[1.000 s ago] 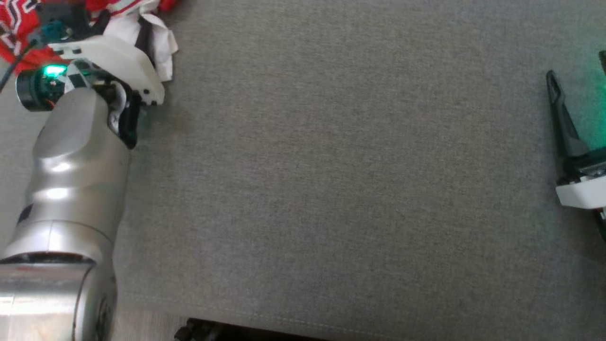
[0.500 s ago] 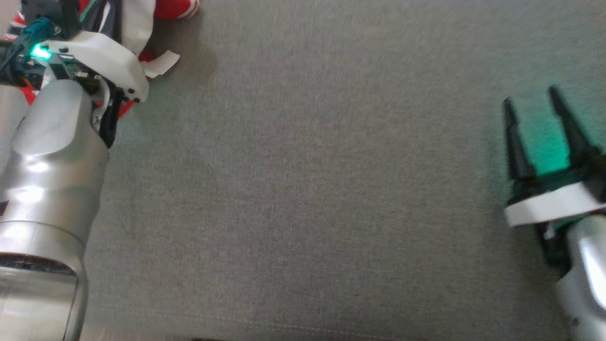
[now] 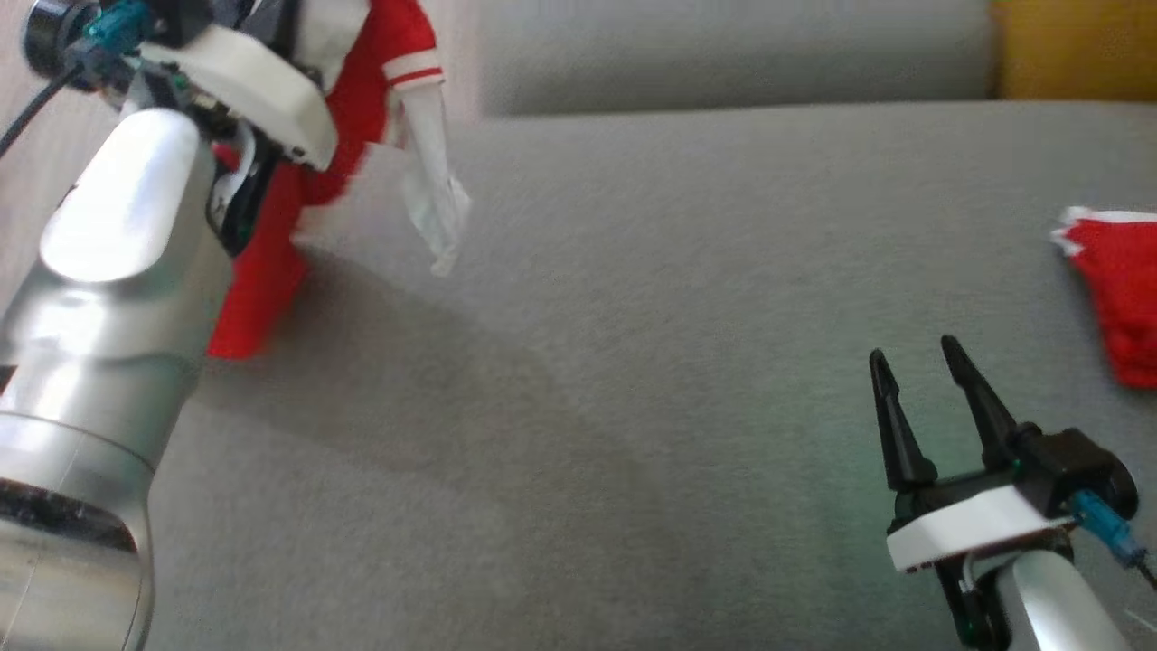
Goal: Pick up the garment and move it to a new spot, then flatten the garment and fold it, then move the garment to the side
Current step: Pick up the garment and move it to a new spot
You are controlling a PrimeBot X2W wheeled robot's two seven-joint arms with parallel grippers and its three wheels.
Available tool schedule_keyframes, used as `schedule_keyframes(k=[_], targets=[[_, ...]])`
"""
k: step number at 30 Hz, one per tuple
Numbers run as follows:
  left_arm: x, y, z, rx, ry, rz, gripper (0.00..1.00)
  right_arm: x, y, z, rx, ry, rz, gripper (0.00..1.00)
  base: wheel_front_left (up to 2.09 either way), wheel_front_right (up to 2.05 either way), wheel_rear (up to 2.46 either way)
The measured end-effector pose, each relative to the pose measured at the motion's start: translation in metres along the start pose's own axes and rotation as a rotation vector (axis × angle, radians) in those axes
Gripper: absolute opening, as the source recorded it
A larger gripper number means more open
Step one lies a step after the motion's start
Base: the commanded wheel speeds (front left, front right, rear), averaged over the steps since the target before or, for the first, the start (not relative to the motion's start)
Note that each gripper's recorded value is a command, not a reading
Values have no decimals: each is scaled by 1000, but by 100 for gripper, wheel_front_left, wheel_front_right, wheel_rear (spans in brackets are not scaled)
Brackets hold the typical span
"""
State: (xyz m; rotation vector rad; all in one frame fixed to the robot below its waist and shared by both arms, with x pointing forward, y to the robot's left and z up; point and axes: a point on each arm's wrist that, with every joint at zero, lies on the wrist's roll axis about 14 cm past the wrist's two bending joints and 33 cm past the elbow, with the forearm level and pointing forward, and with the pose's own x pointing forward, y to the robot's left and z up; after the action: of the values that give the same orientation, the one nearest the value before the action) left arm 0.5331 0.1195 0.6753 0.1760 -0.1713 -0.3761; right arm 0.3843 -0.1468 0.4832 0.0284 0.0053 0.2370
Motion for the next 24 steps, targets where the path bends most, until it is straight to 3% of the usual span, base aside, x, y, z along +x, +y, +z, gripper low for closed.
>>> schedule_keyframes(k=[4,9,13,17,23,24], targets=[[9,-39,44,-27,-101,-97,0,-20,-13,14,-4,-41,-56,100,0,0,0],[13,-103,97,-157,-199,-258,0,-49,-29,27,7,-91,-139,100,0,0,0],[13,-148,107,-201,-204,-369,0,-64,-38,32,10,-111,-185,100,0,0,0],[9,-186,63,-243,-106,-451,0,-65,-40,28,27,-100,-199,100,0,0,0],[-33,-224,-79,-326,201,-477,0,-57,-26,12,58,-53,-173,100,0,0,0],[-43,-227,-98,-341,236,-467,38,-57,-24,8,61,-42,-169,100,0,0,0]])
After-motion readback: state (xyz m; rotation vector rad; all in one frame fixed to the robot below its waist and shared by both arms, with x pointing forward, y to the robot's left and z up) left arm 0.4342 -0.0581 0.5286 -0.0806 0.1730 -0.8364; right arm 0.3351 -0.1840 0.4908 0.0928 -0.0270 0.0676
